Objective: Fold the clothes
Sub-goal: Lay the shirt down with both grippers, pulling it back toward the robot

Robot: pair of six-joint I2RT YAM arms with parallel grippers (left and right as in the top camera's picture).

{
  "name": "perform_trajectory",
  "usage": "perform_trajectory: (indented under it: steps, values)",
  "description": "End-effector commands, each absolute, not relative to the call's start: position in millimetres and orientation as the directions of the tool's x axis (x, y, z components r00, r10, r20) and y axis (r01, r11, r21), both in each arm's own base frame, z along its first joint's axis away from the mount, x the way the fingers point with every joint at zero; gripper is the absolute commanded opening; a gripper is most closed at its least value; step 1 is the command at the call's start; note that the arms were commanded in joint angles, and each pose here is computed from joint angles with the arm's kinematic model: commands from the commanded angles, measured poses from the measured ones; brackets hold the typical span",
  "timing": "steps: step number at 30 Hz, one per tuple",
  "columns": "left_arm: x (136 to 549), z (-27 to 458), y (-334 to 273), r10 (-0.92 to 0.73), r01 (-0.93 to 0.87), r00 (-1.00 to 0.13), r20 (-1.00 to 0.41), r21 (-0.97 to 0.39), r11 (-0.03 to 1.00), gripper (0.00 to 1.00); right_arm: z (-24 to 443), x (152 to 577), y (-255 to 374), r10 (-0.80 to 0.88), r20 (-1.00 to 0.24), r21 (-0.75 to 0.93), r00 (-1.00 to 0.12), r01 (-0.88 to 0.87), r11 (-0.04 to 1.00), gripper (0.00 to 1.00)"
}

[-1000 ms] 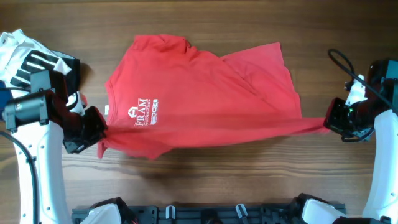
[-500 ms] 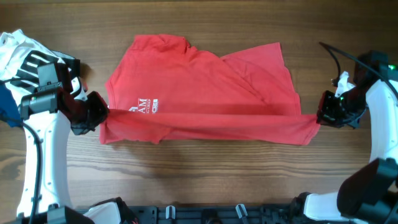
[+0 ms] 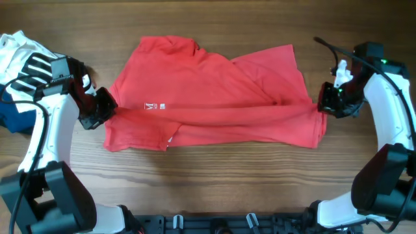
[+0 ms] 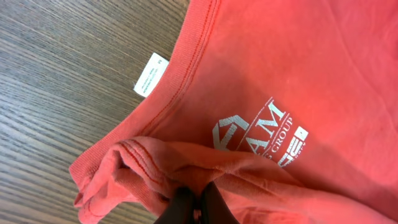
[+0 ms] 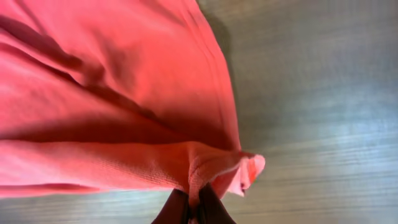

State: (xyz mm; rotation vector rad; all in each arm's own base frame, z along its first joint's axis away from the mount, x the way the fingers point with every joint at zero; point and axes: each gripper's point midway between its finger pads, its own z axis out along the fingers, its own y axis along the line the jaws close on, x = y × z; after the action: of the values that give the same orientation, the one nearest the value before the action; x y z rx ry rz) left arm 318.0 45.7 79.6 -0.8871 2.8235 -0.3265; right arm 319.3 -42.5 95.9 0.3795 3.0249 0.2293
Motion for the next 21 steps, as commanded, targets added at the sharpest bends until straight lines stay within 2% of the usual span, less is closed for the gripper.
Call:
perform_trajectory:
  steps: [1, 9, 12, 15, 19, 21]
  values:
    - [319, 71, 44, -0.590, -0.559, -0.804, -0.067, -0.252, 0.790, 0.04, 93, 334, -32, 0.208, -0.109, 0.176, -0.972, 0.187, 0.966, 0.04]
    - [318, 67, 44, -0.591, -0.562, -0.805, -0.054, -0.248, 0.789, 0.04, 98, 363, -18, 0.156, -0.226, 0.182, -0.962, 0.115, 0.977, 0.04]
    - [318, 67, 44, -0.591, -0.562, -0.805, -0.054, -0.249, 0.789, 0.04, 97, 366, -14, 0.144, -0.232, 0.181, -0.962, 0.103, 0.978, 0.04]
    - [318, 67, 43, -0.591, -0.561, -0.805, -0.054, -0.251, 0.788, 0.04, 87, 360, -11, 0.140, -0.182, 0.182, -0.973, 0.106, 0.978, 0.04]
    - [319, 68, 44, -0.591, -0.561, -0.805, -0.057, -0.252, 0.789, 0.04, 53, 340, -16, 0.155, -0.027, 0.140, -0.988, 0.149, 0.979, 0.04]
    - [319, 68, 44, -0.591, -0.561, -0.805, -0.057, -0.252, 0.789, 0.04, 35, 327, -26, 0.203, 0.059, 0.069, -0.977, 0.207, 0.976, 0.04]
